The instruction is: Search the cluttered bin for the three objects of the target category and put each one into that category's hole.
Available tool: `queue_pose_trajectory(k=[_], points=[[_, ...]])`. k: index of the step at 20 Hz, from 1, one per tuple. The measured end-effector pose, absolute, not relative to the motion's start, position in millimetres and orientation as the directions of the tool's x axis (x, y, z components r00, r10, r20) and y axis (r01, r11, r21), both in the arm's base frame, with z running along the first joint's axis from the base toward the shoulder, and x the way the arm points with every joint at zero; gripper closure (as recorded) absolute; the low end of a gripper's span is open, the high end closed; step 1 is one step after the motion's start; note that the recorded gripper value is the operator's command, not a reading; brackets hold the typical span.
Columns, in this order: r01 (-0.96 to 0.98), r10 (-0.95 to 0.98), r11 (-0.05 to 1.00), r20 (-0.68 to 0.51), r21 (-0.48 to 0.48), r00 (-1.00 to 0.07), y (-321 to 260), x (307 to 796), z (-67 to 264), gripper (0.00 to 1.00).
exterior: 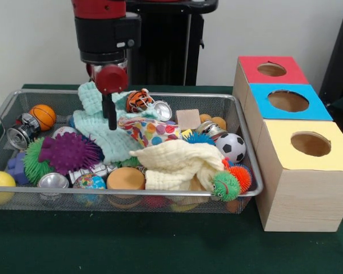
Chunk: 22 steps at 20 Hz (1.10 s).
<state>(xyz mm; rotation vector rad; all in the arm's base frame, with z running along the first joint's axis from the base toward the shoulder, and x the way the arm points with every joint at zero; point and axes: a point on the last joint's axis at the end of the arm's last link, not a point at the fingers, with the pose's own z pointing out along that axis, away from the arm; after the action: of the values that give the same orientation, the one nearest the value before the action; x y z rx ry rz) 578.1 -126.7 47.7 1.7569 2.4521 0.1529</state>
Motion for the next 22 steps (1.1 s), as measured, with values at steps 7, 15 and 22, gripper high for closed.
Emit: queue_pose_trajectory(k=[7,15,22], points=[[0.948,0.956,0.294,-0.035,0.124,-0.292,-130,556,8,0.0],[0.952,0.952,0.305,-0.03,0.021,-0.305,-125,521,-28,0.0],[0.944,0.942,0.33,-0.062,-0.004,-0.33,-121,519,-31,1.0]])
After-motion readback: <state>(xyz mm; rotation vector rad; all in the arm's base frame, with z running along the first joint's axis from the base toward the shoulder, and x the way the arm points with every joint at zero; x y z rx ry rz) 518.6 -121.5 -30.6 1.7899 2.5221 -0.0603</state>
